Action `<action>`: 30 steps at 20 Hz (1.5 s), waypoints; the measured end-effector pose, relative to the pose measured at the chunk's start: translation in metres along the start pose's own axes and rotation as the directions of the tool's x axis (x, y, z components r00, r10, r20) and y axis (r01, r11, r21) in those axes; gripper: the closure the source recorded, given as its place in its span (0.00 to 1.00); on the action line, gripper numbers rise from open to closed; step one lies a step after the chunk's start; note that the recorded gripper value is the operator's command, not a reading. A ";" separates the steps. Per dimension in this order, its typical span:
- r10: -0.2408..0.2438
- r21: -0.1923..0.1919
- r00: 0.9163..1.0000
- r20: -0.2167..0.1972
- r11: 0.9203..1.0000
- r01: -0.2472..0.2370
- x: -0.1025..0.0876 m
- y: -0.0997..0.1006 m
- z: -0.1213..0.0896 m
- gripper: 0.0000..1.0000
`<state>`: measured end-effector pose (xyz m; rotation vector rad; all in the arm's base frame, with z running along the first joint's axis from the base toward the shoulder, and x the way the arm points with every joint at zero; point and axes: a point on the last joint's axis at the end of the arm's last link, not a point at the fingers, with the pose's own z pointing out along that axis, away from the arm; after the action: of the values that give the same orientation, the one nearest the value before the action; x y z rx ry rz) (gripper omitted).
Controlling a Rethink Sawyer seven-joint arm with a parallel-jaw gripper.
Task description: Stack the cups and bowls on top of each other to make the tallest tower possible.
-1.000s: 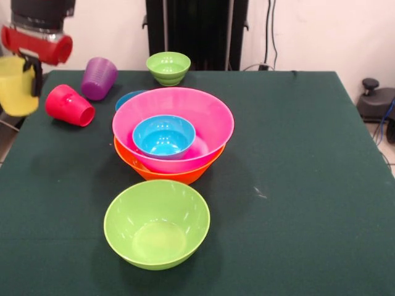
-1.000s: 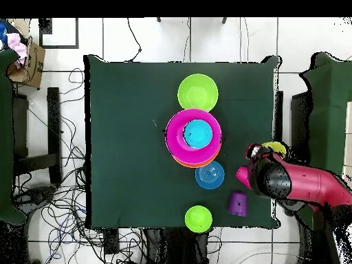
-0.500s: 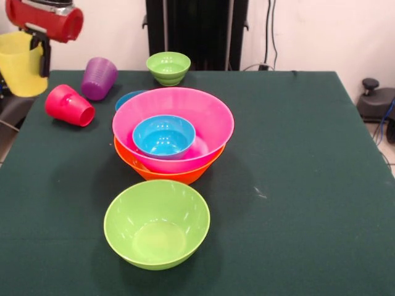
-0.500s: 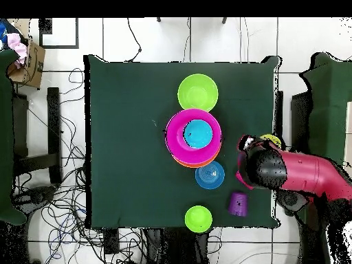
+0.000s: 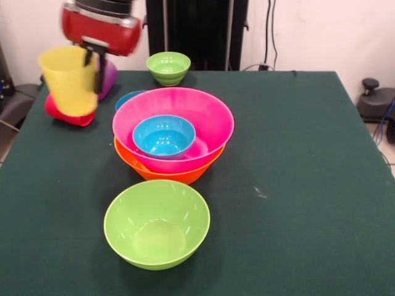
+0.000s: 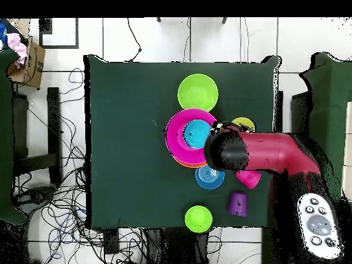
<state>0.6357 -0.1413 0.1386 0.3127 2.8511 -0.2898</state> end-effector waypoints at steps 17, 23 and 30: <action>0.121 -0.010 0.992 -0.032 0.993 -0.121 0.000 0.119 0.010 1.00; 0.173 0.036 0.983 -0.060 0.985 -0.171 0.014 0.109 0.020 1.00; 0.212 0.074 0.973 -0.089 0.976 -0.205 0.025 0.091 0.032 1.00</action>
<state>0.6410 -0.0571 0.0862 0.6510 2.8743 -0.3326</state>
